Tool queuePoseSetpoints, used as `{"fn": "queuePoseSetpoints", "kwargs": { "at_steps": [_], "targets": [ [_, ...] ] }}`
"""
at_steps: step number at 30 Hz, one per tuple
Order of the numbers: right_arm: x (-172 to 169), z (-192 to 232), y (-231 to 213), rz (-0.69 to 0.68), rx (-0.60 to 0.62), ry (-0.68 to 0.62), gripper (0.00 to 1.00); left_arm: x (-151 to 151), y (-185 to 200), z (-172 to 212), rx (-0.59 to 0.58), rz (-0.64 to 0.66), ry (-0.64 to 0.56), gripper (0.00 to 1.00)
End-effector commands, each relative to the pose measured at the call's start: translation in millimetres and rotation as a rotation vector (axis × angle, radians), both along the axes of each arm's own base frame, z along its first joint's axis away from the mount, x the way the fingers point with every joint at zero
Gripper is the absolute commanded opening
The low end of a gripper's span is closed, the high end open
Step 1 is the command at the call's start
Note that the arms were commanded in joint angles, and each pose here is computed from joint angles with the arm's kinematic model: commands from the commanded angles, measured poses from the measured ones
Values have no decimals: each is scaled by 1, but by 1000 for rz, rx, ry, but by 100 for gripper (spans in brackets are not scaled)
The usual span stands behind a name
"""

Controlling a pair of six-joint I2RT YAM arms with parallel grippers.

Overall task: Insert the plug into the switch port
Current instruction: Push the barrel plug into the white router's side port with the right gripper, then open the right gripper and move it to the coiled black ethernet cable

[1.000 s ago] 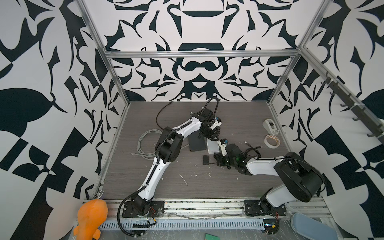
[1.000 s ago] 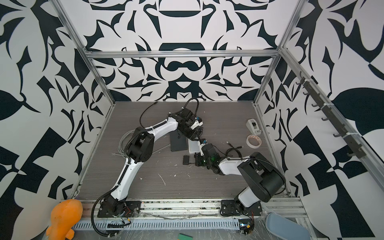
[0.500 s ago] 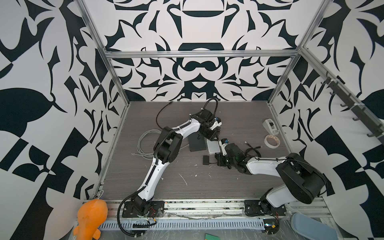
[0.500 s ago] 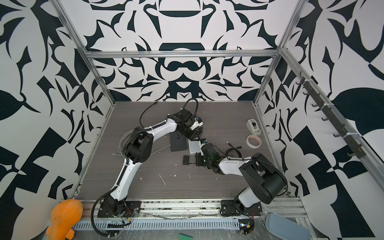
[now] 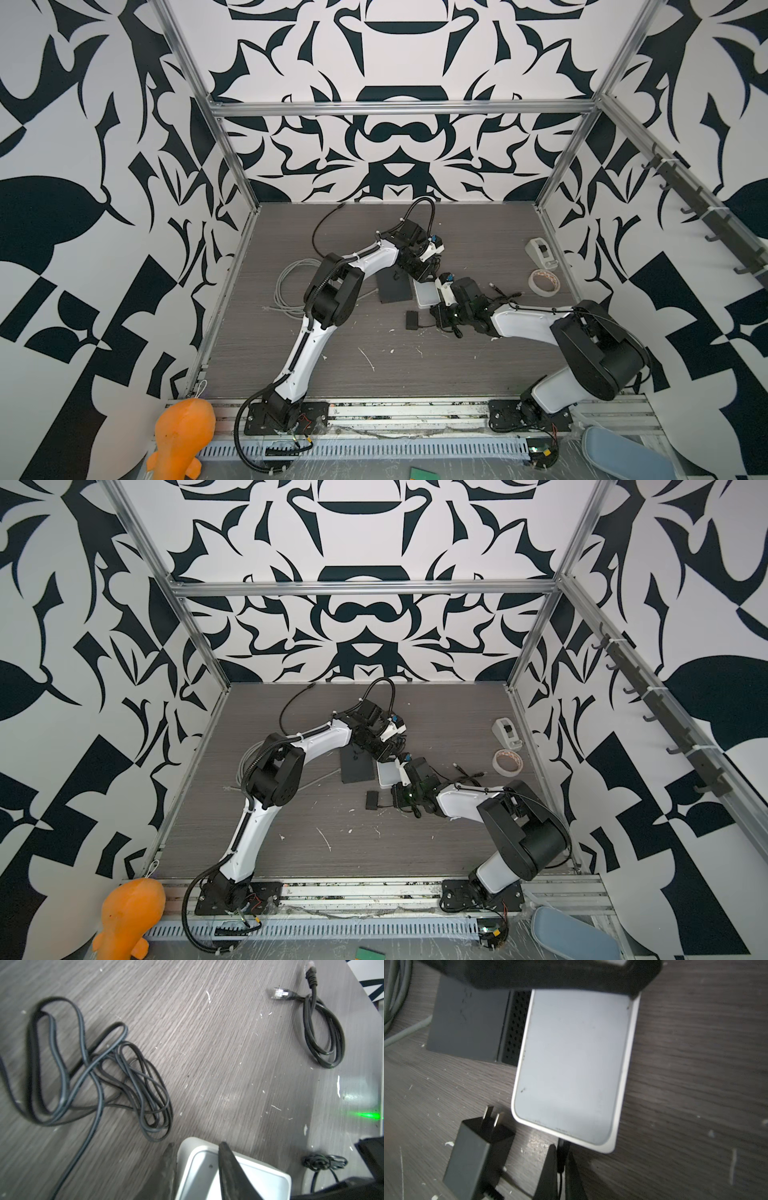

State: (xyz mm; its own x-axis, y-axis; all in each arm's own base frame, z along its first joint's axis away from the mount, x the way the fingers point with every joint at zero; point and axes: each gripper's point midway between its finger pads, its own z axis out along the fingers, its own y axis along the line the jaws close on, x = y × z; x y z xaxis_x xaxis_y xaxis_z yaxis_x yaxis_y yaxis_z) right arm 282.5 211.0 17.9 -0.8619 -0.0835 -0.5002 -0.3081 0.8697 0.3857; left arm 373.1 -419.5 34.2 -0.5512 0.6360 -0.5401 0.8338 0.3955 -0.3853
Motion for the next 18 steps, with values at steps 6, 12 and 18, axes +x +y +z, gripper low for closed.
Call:
{"fn": "queuePoseSetpoints", "kwargs": {
  "at_steps": [6, 12, 18],
  "targets": [
    [17, -8, -31, -115, -88, 3, 5, -94, 49, -79, 286, -6, 356, 38],
    [-17, -3, -38, -138, -47, 104, 30, -43, 58, -75, 262, 188, 318, 40],
    [-32, 15, -44, -148, -34, 110, 36, -22, 59, -67, 240, 250, 302, 45]
  ]
}}
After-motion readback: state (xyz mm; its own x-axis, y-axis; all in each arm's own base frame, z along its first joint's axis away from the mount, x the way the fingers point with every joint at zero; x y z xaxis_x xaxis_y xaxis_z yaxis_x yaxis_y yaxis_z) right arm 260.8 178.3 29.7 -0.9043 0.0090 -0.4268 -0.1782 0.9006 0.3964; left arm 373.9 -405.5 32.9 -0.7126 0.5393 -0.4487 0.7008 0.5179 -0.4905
